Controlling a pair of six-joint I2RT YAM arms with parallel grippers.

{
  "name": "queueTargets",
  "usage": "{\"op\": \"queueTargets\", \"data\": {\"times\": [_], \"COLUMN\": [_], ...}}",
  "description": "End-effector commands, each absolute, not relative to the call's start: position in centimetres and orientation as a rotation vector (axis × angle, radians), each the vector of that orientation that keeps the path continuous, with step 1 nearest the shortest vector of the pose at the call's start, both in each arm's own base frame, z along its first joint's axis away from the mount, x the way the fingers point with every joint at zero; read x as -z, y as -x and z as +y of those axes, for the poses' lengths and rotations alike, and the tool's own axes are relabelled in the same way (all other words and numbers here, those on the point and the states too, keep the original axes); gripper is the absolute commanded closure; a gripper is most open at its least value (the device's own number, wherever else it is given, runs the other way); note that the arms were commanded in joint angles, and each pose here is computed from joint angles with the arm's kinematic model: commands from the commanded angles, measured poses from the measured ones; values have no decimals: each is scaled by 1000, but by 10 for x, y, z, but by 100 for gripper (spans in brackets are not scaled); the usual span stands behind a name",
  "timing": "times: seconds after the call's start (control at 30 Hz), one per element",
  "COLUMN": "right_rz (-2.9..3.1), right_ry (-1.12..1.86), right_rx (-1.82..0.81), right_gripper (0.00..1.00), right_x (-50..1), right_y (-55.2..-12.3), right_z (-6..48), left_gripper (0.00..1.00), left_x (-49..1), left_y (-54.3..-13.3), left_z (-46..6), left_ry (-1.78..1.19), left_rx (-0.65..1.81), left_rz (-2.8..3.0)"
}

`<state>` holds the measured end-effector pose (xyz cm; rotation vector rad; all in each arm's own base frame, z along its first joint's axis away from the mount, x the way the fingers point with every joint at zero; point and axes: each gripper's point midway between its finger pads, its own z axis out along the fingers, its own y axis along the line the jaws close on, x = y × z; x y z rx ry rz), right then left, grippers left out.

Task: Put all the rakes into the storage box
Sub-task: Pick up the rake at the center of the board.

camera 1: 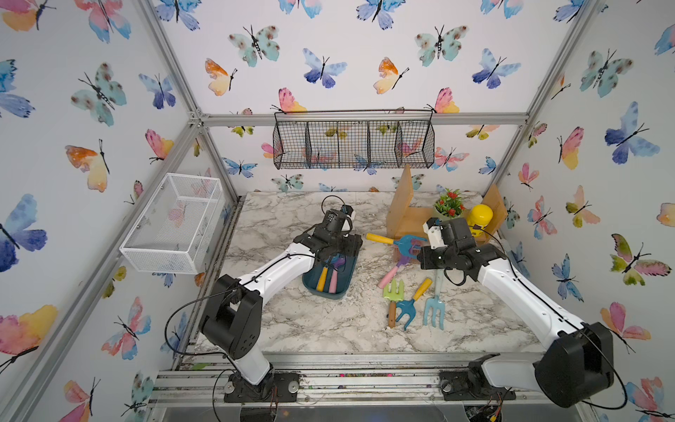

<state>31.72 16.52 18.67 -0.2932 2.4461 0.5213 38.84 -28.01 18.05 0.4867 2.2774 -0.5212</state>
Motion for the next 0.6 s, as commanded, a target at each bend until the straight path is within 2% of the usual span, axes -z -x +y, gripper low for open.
{"op": "queueTargets", "data": {"times": [0.0, 0.13, 0.57], "right_rz": [2240, 2213, 2372], "right_ry": [496, 540, 379], "right_rx": [-839, -948, -569], "right_gripper": [93, 93, 95], "right_x": [-225, -226, -185], "right_y": [-296, -280, -307], "right_z": [205, 213, 171], "left_gripper": [32, 32, 31], "left_x": [-183, -181, -191], "left_y": [-388, -388, -387], "left_z": [-287, -289, -288], "left_ry": [-504, -503, -534], "left_rx": [563, 575, 565], "left_rz": [2271, 2276, 2245]}}
